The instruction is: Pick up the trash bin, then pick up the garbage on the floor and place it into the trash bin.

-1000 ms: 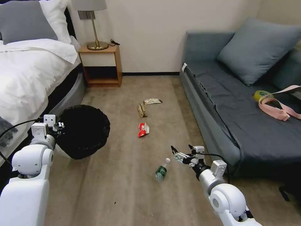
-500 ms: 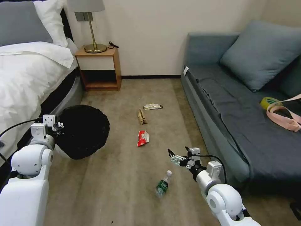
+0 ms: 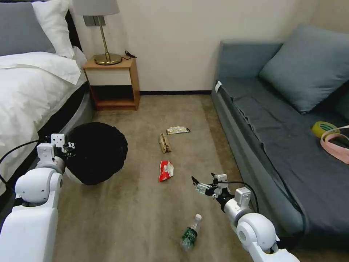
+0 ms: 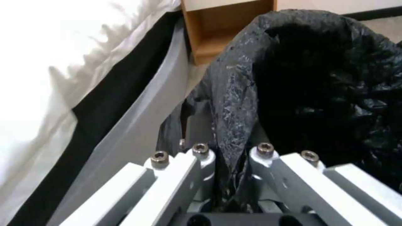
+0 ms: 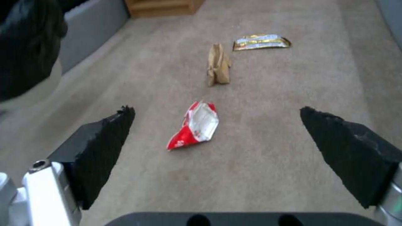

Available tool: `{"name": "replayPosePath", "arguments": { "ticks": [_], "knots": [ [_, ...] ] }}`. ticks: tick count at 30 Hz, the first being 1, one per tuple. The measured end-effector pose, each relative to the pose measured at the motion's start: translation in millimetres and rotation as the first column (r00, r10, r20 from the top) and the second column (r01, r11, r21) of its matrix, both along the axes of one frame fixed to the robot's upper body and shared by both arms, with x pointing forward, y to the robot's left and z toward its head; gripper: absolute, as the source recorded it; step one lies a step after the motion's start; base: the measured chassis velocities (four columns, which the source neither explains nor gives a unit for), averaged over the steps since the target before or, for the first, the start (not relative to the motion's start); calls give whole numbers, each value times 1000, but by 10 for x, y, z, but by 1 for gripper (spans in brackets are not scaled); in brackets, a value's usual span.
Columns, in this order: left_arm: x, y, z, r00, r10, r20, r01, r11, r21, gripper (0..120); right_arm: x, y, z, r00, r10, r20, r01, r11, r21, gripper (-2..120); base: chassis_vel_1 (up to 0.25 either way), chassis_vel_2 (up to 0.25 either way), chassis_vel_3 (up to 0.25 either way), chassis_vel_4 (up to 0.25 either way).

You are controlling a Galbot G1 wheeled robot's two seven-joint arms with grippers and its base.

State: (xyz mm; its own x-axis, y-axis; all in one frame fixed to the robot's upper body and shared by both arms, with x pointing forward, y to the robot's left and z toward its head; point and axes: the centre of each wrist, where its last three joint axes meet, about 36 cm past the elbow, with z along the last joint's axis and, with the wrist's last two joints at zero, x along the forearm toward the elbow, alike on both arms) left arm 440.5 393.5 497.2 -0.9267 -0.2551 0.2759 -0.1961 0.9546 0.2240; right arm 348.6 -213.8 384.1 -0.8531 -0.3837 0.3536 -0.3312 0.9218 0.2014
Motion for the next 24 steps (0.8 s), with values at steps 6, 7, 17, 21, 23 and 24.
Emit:
{"name": "replayPosePath", "arguments": {
  "ticks": [6,7,17,21,23,24],
  "knots": [
    [73,-32,-15,1000,-18,1,18,1000,-6,3,254,-168,-10,993,114,-39,-119,981,-156,100,-40,39,31,-30],
    [75,-26,-16,1000,-20,1,20,1000,-5,3,333,-169,10,990,136,-49,-142,974,-176,100,0,0,0,0],
    [60,11,-35,1000,-19,-11,19,1000,4,3,825,48,-43,934,228,-274,-291,932,-218,100,0,0,0,0],
    [30,21,-37,1000,-24,-16,24,1000,11,3,973,94,-86,904,255,-343,-346,908,-237,100,0,0,0,0],
    [13,33,-28,1000,-26,-14,26,1000,17,3,1061,122,-94,881,259,-395,-373,895,-245,100,0,0,0,0],
    [5,43,-30,1000,-25,-14,26,999,19,3,1088,138,-108,869,254,-425,-379,893,-242,100,0,0,0,0]
  ]
}}
